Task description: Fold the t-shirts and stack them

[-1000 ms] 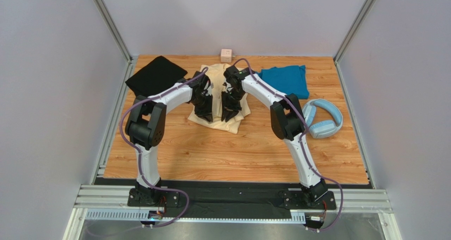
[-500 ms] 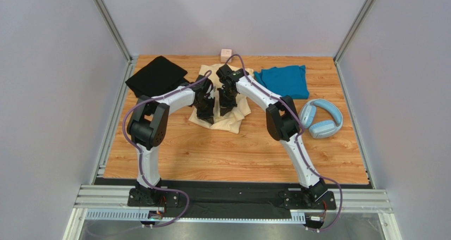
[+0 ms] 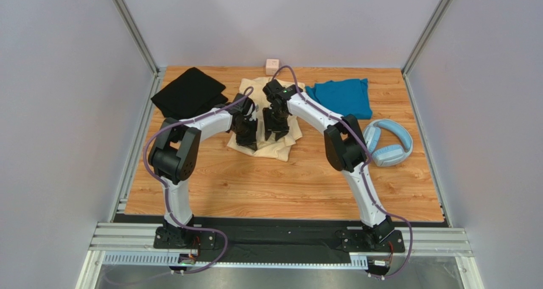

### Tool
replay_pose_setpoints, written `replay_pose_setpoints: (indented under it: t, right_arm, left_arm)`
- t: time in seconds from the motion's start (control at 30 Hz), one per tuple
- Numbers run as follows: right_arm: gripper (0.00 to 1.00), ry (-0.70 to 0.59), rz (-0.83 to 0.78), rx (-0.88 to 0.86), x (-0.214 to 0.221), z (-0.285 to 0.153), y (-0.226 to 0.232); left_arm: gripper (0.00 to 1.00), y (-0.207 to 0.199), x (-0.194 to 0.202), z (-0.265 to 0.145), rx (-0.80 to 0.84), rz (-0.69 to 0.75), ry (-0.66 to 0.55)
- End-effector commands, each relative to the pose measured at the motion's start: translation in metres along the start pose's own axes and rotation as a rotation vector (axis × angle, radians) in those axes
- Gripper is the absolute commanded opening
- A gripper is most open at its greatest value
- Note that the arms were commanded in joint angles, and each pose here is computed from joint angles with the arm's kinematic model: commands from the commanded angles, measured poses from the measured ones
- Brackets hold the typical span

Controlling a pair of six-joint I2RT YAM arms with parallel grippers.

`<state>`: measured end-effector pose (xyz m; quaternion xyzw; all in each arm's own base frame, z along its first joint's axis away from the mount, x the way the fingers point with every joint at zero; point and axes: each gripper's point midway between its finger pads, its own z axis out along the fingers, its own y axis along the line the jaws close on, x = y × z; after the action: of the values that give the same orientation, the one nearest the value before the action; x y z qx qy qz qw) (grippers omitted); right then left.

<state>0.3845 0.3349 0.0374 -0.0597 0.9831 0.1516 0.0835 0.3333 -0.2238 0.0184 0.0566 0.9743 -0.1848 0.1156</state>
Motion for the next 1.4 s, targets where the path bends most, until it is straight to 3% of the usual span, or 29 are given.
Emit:
replay_pose_setpoints:
  t: [0.0, 0.17, 0.5, 1.03, 1.13, 1.23, 1.37]
  right_arm:
    - [0.48, -0.115, -0.121, -0.058, -0.003, -0.064, 0.017]
    - [0.52, -0.101, -0.156, -0.053, 0.014, -0.062, 0.027]
    - [0.54, -0.021, -0.061, -0.128, 0.045, -0.033, 0.069]
    - [0.54, -0.138, -0.082, 0.003, 0.014, 0.026, 0.058]
    - [0.45, -0.154, -0.080, 0.032, 0.010, 0.036, 0.052]
    - [0.04, -0.182, -0.080, 0.081, 0.005, 0.040, 0.043]
    - [0.01, -0.229, -0.110, 0.102, -0.007, 0.028, 0.040]
  left_arm:
    - [0.00, 0.033, 0.055, 0.015, -0.141, -0.036, 0.183]
    - [0.00, 0.030, 0.055, 0.020, -0.122, -0.057, 0.191]
    - [0.00, 0.032, 0.056, 0.017, -0.132, -0.049, 0.185]
    - [0.00, 0.035, 0.069, 0.012, -0.113, -0.025, 0.187]
    - [0.00, 0.036, 0.074, 0.011, -0.111, -0.021, 0.196]
    - [0.00, 0.038, 0.078, 0.009, -0.114, -0.017, 0.201]
    - [0.00, 0.040, 0.082, 0.008, -0.118, -0.018, 0.206]
